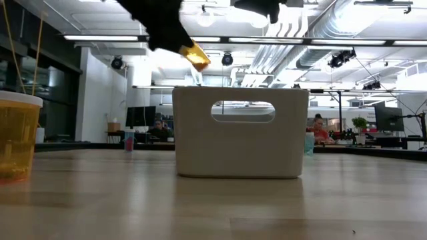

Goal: Pick and place medicine bottles into bin by pill shape (circle, oval)
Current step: Put the orange capsule bottle into the blue bin

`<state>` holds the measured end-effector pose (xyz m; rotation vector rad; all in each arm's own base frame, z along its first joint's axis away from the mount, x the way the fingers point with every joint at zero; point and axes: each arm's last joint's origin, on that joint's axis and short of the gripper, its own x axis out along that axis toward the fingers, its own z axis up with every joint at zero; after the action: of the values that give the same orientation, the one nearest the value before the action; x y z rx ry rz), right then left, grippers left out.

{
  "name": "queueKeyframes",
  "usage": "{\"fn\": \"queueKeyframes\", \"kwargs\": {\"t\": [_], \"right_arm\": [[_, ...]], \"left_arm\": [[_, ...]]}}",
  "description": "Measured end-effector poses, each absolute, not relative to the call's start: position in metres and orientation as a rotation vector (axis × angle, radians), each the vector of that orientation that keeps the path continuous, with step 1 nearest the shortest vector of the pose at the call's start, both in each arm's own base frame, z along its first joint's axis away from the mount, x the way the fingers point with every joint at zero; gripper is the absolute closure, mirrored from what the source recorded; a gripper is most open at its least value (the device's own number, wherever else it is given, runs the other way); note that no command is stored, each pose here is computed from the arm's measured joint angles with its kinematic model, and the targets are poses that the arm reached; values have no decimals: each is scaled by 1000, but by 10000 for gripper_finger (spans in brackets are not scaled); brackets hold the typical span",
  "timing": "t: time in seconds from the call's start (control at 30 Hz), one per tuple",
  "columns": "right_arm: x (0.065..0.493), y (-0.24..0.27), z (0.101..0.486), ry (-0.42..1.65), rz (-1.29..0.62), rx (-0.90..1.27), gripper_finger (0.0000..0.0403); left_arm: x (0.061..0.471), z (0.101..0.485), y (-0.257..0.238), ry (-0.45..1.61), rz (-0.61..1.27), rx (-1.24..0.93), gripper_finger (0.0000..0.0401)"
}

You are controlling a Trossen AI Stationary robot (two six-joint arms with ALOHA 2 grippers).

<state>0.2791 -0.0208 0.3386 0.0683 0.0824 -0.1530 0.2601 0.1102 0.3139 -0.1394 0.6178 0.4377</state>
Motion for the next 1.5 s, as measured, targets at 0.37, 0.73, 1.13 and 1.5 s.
{"fn": "queueKeyframes", "kwargs": {"t": [0.37,0.73,1.13,1.5], "right_arm": [[277,-21,338,96,-177,68,121],[277,-22,334,139,-193,66,121],[276,-22,334,142,-193,66,121],[276,-22,334,142,-193,66,121]], "left_arm": [[330,259,148,1065,279,-23,203],[344,223,154,1207,239,-33,203],[343,214,155,1265,252,-25,203],[342,214,154,1281,240,-17,203]]}}
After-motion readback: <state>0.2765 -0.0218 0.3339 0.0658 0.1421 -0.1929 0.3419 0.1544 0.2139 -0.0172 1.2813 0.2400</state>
